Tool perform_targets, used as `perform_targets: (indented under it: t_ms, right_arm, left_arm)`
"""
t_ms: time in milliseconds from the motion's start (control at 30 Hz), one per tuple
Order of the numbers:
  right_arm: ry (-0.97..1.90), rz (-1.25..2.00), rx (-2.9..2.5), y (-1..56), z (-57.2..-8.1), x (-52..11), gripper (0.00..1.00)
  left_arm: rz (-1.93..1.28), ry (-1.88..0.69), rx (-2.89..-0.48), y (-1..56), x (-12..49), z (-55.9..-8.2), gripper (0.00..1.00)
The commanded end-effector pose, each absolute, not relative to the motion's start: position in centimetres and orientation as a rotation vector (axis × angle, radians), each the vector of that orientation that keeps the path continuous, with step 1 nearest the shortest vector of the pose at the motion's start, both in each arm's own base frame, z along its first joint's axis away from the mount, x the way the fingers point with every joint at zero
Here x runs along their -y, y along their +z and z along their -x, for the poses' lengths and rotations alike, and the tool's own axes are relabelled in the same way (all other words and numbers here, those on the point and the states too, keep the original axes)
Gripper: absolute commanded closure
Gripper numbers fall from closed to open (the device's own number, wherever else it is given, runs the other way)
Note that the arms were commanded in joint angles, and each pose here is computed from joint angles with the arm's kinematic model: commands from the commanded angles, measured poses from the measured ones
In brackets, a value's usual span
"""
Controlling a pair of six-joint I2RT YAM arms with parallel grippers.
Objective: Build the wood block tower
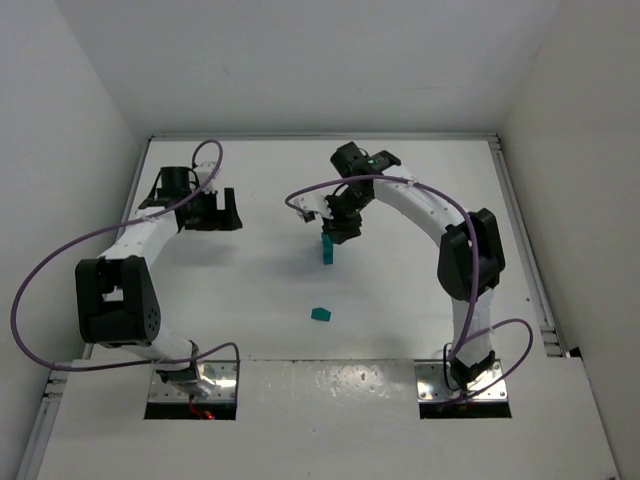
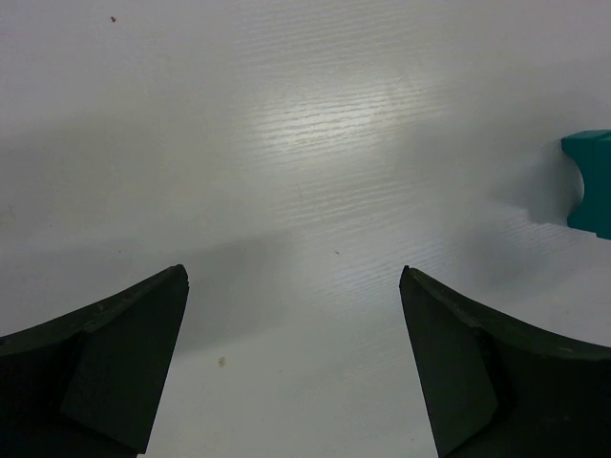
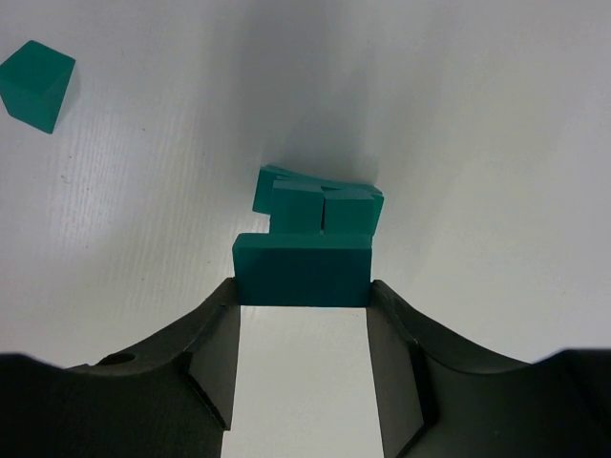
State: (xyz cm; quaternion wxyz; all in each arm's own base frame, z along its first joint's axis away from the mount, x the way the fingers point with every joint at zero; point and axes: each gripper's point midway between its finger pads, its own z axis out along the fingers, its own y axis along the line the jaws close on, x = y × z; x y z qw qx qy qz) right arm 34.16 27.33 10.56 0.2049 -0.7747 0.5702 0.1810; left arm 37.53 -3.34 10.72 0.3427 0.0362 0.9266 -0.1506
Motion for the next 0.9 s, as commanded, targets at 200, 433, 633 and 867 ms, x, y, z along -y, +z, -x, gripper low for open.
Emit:
perform_targets:
  t_ms: [200, 433, 633, 867]
  right_arm:
    - [0.490, 2.141, -1.571, 10.9, -34.9, -28.6, 0.82]
    - [0.502, 2.129, -1.600, 10.2, -35.1, -28.9, 0.80]
    - [0.503, 2.097, -1.629, 10.0, -35.5, -29.2, 0.79]
    - [0.487, 2.083, -1.645, 9.8, -36.0, -29.3, 0.78]
  left_arm:
    - [-0.081, -0.424, -2.373, 11.7, 3.2, -38.7, 0.01]
    - [-0.072, -0.442, -2.381, 11.4, 3.4, -38.6, 0.01]
    - [-0.032, -0.434, -2.385, 11.1, 2.9, -38.9, 0.01]
    - [-0.008, -0.430, -2.380, 11.2, 2.8, -39.1, 0.01]
